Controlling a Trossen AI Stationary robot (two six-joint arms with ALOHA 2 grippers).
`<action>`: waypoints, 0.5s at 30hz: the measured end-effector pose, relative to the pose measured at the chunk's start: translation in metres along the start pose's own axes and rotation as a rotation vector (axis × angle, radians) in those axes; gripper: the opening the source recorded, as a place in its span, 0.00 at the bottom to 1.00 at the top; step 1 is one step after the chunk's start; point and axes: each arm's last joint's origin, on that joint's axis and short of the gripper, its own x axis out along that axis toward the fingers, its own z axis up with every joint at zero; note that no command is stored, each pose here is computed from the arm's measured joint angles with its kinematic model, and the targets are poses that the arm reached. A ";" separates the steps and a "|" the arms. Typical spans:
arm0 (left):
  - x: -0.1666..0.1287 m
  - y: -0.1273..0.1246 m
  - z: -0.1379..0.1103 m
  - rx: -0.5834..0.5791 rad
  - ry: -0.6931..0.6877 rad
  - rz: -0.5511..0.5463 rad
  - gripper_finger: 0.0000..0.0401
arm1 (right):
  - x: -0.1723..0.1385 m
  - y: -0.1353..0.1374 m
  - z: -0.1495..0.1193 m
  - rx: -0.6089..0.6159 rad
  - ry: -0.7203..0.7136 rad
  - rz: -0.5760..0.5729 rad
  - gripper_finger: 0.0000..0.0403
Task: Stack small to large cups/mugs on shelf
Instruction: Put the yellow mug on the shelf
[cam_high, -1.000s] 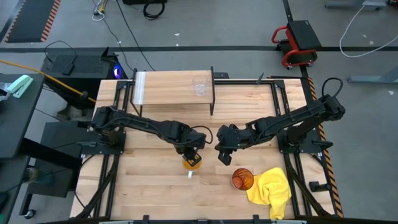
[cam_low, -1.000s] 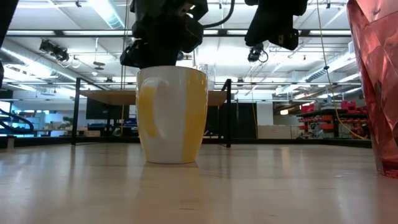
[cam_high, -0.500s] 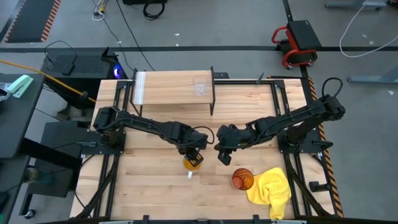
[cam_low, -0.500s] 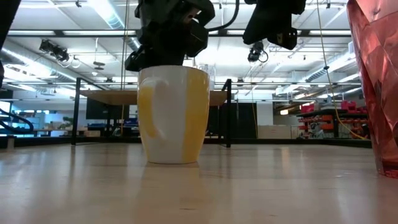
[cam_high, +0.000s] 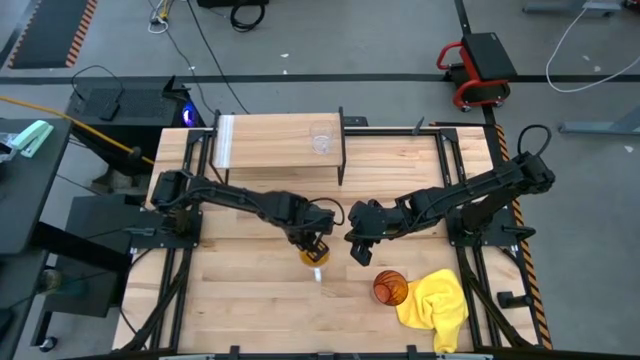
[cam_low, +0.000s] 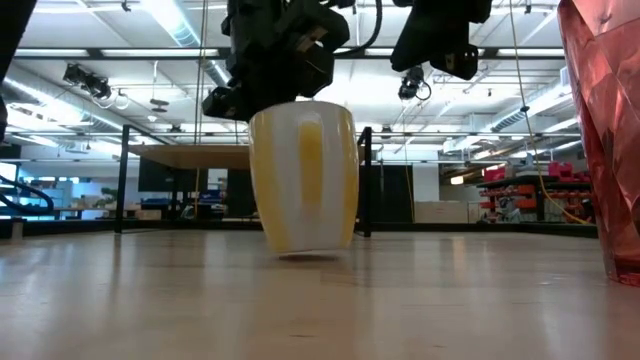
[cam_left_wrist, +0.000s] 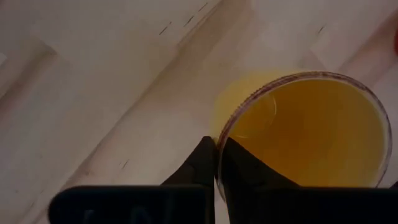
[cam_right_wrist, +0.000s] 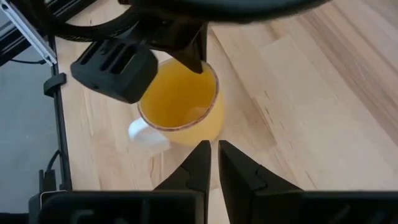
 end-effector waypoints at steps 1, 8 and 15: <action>0.000 0.001 0.001 -0.005 -0.001 0.000 0.04 | 0.000 0.000 0.000 -0.001 0.000 0.001 0.09; -0.006 0.007 0.005 -0.023 0.013 0.013 0.04 | -0.002 0.000 0.000 -0.016 0.005 0.006 0.09; -0.040 0.015 0.014 -0.003 0.039 0.062 0.04 | -0.028 -0.002 0.004 -0.011 -0.039 0.048 0.04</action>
